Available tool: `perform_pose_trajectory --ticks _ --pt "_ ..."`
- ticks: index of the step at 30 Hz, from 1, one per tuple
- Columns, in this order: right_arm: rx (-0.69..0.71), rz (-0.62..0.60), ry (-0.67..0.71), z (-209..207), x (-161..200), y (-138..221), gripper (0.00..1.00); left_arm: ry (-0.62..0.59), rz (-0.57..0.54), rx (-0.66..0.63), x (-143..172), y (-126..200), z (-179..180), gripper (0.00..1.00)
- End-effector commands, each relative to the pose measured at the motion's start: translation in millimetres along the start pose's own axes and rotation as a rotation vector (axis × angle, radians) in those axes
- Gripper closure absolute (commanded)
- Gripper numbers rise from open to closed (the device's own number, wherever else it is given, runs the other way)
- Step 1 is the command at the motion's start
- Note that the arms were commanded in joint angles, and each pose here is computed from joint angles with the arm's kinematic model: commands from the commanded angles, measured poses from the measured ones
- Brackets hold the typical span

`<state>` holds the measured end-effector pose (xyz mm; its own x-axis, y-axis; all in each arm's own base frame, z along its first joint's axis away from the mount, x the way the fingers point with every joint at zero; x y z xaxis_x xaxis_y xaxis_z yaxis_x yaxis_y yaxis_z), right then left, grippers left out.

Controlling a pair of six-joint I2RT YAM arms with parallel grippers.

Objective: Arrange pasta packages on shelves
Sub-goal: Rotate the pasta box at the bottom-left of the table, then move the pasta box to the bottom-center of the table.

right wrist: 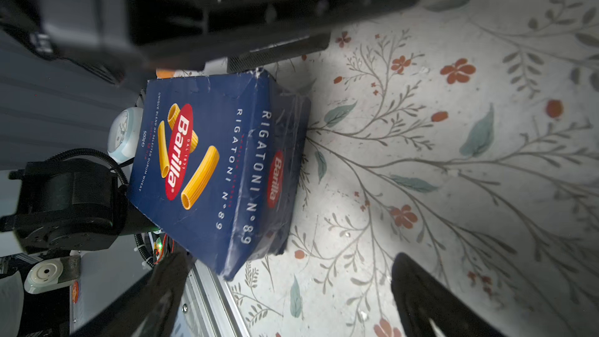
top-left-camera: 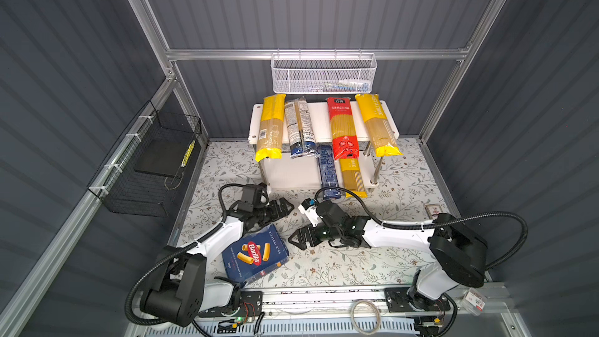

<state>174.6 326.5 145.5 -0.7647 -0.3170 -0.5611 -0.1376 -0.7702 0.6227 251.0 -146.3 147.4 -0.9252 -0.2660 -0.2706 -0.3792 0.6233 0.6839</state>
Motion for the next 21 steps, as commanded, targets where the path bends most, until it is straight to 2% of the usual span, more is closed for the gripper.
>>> perform_pose_trajectory --ticks 1,4,5,8,10,15,21 --pt "-0.022 0.011 0.015 3.7 -3.0 -1.4 0.01 -0.035 -0.013 -0.201 -8.2 18.9 -10.3 0.0" --pt "-0.094 0.054 0.058 23.0 -8.0 -11.5 0.01 -0.015 -0.139 -0.515 -16.3 68.0 15.0 0.0" --pt "-0.099 0.061 0.077 28.5 -10.6 -15.5 0.01 0.023 -0.166 -0.554 -17.5 81.1 25.5 0.0" --pt "-0.04 0.097 0.092 35.8 -15.7 -31.4 0.01 0.163 -0.231 -0.584 -11.8 112.6 56.4 0.0" --pt "0.026 0.108 0.079 29.7 -17.5 -40.1 0.01 0.206 -0.279 -0.615 -6.2 125.0 65.5 0.0" --pt "0.164 0.176 0.085 14.3 -16.1 -56.8 0.01 0.255 -0.37 -0.664 -2.2 143.4 73.5 0.0" --pt "0.274 0.25 0.129 3.7 -12.1 -70.3 0.01 0.281 -0.409 -0.671 0.4 151.6 72.5 0.0"
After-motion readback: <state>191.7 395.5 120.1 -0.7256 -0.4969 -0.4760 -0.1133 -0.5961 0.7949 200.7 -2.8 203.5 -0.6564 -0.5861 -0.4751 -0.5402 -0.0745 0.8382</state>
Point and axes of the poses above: each gripper's point midway between its finger pads, its own y axis back along the fingers, its own z axis along the line the jaws close on, x = y × z, the point moved 8 cm from there along y, back along the fingers, and after that the axes turned 4 degrees about y, right-handed, at the moved point
